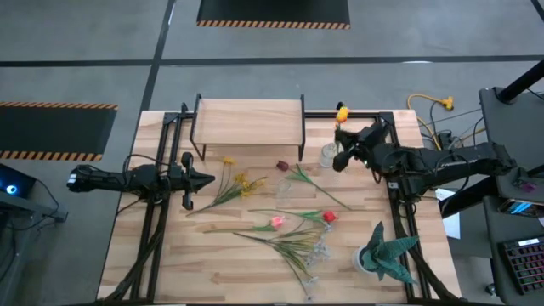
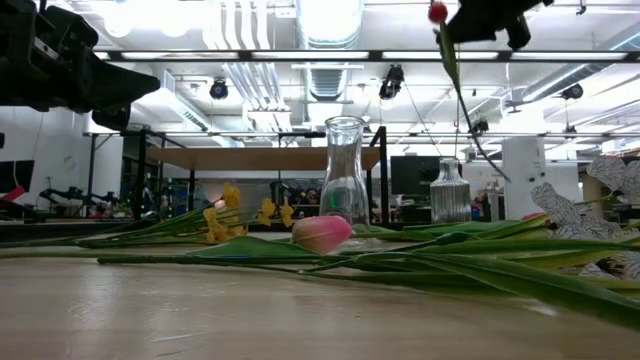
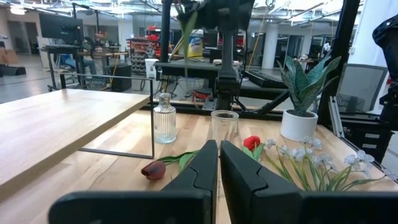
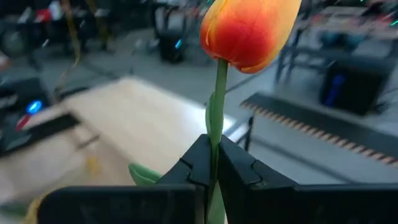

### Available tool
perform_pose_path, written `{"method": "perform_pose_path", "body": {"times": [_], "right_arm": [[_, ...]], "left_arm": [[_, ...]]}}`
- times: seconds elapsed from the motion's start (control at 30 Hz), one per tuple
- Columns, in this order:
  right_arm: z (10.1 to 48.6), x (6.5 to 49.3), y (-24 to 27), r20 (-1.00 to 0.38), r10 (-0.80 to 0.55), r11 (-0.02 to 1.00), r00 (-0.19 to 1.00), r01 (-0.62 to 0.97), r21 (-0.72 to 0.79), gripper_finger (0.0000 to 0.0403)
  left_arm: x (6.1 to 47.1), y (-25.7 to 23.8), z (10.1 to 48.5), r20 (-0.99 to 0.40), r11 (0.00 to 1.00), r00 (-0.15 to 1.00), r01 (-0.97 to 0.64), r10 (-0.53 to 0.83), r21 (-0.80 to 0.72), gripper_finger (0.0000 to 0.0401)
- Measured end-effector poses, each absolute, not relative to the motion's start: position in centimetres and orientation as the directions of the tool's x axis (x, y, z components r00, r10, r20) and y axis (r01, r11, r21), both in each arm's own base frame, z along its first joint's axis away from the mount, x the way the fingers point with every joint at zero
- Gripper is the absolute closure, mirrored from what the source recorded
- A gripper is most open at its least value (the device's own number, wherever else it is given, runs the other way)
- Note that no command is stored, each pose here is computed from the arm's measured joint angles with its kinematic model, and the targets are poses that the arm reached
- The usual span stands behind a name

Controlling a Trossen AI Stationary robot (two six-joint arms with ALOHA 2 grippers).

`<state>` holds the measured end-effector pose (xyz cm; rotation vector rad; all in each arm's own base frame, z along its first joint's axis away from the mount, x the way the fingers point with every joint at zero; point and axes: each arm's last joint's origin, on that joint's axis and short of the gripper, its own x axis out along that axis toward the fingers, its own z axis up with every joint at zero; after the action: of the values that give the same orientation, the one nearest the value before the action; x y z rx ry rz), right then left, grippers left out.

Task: Pick and place flowers into a vace then onto a shelf
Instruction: Put the yellow tulip into the top transparent vase

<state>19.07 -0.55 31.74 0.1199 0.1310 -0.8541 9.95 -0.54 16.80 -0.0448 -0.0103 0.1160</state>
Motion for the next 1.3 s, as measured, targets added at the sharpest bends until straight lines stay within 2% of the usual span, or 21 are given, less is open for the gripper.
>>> {"method": "perform_pose_path", "body": {"times": [0.23, 0.43, 0.93, 1.3], "right_arm": [[33.3, 19.5, -1.5, -0.035, -0.838, 0.541, 0.545, 0.836, 0.092, 0.0390], [33.9, 20.6, -2.6, 0.032, -0.868, 0.495, 0.495, 0.860, 0.125, 0.0390], [33.7, 21.7, -3.8, 0.059, -0.890, 0.456, 0.452, 0.877, 0.152, 0.0390], [33.9, 21.6, -3.9, 0.073, -0.882, 0.472, 0.466, 0.867, 0.159, 0.0390]], "left_arm": [[10.0, -0.5, 16.8, 0.008, 0.992, 0.993, -0.115, 0.116, -0.045, 0.0399], [10.0, -0.5, 16.8, 0.008, 0.992, 0.993, -0.115, 0.116, -0.045, 0.0399], [10.0, -0.5, 16.8, 0.008, 0.992, 0.993, -0.115, 0.116, -0.045, 0.0399], [10.0, -0.5, 16.8, 0.008, 0.992, 0.993, -0.115, 0.115, -0.045, 0.0399]]}}
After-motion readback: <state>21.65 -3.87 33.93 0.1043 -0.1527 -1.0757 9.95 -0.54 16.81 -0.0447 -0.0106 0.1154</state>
